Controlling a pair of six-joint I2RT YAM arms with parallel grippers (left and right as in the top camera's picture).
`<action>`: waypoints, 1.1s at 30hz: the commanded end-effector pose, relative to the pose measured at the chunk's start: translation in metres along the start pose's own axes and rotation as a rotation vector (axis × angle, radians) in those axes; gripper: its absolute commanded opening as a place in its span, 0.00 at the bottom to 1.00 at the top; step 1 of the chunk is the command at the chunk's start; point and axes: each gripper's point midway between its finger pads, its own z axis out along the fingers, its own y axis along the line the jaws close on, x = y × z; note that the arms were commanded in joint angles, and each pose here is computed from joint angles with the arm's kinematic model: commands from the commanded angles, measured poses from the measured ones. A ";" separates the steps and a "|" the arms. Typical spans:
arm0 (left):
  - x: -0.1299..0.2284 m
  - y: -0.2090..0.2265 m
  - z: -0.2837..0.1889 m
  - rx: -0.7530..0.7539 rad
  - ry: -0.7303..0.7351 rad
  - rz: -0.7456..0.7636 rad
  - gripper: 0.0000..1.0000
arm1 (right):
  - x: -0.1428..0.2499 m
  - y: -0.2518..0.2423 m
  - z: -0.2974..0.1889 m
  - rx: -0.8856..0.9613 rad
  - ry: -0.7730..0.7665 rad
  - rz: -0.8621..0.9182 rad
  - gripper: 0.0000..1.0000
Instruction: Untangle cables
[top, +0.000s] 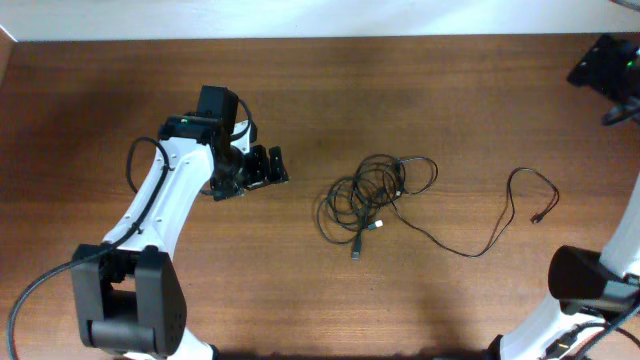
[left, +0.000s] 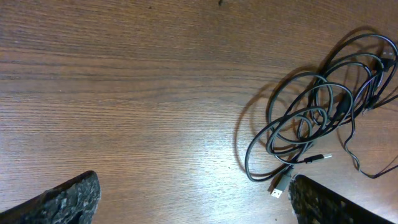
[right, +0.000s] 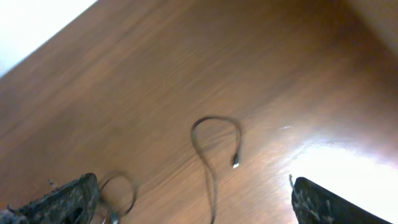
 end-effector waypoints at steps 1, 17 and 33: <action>-0.001 0.001 0.001 -0.007 -0.002 0.010 0.99 | 0.032 0.055 0.008 -0.311 0.184 -0.155 0.98; -0.003 0.000 0.001 -0.005 -0.007 0.012 0.99 | 0.249 0.130 0.119 -0.286 0.662 -0.770 0.99; -0.001 0.002 0.005 -0.006 -0.005 0.010 0.99 | 0.338 0.132 0.190 -0.193 0.553 -1.017 0.70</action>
